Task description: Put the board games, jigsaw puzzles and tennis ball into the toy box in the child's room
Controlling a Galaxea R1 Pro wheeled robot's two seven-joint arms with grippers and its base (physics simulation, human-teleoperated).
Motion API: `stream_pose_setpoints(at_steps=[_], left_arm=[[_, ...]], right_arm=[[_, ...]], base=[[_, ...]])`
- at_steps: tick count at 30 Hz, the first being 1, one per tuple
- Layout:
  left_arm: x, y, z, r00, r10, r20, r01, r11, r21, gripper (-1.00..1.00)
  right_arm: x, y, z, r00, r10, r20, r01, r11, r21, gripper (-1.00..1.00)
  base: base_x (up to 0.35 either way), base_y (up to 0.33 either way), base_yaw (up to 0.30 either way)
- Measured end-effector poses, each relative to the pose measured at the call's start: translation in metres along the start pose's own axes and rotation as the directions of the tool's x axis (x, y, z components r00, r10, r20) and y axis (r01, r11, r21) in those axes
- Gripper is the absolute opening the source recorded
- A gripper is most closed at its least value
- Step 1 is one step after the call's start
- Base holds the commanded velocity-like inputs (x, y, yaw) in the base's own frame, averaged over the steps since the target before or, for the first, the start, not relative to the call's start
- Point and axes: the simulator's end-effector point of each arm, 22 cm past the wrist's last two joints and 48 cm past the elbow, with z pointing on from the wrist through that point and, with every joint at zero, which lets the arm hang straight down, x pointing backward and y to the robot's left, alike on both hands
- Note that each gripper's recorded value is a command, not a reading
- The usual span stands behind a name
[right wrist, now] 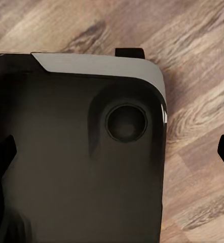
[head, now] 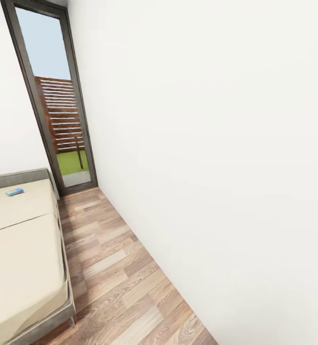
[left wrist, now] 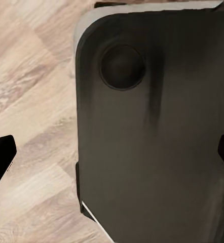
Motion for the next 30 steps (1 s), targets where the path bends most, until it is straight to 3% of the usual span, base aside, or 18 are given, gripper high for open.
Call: stream_pose_setpoints(at_steps=[13,16,22,24,25,30], left_arm=[[-0.059,-0.005,-0.002,0.998,-0.013,0.068,0.013,1.000,0.011,1.00],[-0.104,-0.007,-0.006,0.993,-0.055,0.106,0.053,0.998,0.020,1.00],[-0.156,-0.009,-0.014,0.985,-0.116,0.125,0.112,0.993,0.038,1.00],[-0.192,-0.011,-0.023,0.979,-0.151,0.134,0.145,0.988,0.056,1.00],[-0.192,-0.011,-0.023,0.979,-0.151,0.133,0.145,0.988,0.056,1.00],[-0.265,-0.020,-0.047,0.970,-0.190,0.154,0.177,0.980,0.095,1.00]], right_arm=[[-0.054,0.007,-0.001,0.998,-0.001,0.056,0.001,1.000,-0.009,1.00],[-0.091,0.011,-0.005,0.998,-0.003,0.068,0.004,1.000,-0.013,1.00],[-0.140,0.014,-0.013,0.997,-0.005,0.076,0.007,1.000,-0.017,1.00],[-0.180,0.017,-0.022,0.996,-0.008,0.089,0.009,1.000,-0.018,1.00],[-0.181,0.017,-0.022,0.996,-0.007,0.088,0.009,1.000,-0.019,1.00],[-0.265,0.036,-0.051,0.992,-0.016,0.125,0.021,0.999,-0.035,1.00]], base=[[0.000,0.000,0.284],[0.000,0.000,0.294],[0.000,0.000,0.296],[0.000,0.000,0.298],[0.000,0.000,0.298],[0.000,0.000,0.299]])
